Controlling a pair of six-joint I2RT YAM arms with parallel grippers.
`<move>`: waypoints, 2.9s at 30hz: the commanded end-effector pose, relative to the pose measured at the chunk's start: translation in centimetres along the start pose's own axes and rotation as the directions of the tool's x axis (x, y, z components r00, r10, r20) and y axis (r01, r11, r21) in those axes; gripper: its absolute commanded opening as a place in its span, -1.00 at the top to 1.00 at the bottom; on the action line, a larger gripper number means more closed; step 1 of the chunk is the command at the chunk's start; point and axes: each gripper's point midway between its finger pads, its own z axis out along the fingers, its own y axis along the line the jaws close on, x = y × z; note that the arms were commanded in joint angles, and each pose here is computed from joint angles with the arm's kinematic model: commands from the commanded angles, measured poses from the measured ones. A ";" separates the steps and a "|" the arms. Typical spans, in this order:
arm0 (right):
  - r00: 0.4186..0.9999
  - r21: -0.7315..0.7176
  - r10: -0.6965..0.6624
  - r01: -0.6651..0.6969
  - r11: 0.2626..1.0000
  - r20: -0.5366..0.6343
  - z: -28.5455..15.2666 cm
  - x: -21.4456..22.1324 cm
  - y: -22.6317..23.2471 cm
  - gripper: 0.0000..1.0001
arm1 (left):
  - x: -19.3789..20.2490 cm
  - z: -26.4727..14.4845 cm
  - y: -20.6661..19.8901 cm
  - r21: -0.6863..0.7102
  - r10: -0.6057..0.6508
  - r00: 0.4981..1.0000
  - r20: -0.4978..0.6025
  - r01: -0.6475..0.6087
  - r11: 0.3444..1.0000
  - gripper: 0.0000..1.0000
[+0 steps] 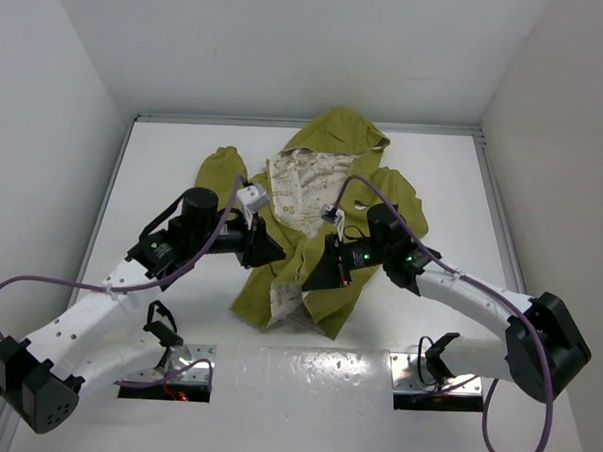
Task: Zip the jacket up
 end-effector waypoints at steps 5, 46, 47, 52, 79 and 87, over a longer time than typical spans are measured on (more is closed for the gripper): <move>0.987 -0.115 0.153 -0.146 0.983 0.048 0.0 -2.5 2.1 1.00 | 0.3 0.0 -2.6 0.034 -0.100 0.988 -0.118 0.105 0.994 0.45; 0.990 -0.029 0.124 -0.122 0.992 0.063 0.7 -2.8 1.3 1.00 | 2.1 2.6 -3.4 0.010 -0.224 0.941 -0.255 0.234 0.972 0.46; 0.992 -0.033 0.112 -0.110 0.993 0.064 0.7 -2.9 1.5 1.00 | 2.1 2.6 -3.4 0.010 -0.224 0.941 -0.255 0.234 0.972 0.46; 0.995 -0.040 0.082 -0.080 0.996 0.056 0.8 -2.6 2.0 1.00 | 2.4 2.8 -3.6 0.011 -0.233 0.935 -0.267 0.244 0.970 0.54; 0.998 -0.050 0.018 -0.021 0.999 -0.062 0.8 1.3 2.2 1.00 | -2.9 4.0 -4.2 0.050 -0.168 0.976 -0.141 0.176 0.983 1.00; 0.996 -0.058 -0.012 0.007 0.998 -0.092 0.4 2.4 2.5 1.00 | -4.3 4.2 -3.4 0.017 -0.191 0.977 -0.095 0.194 0.981 1.00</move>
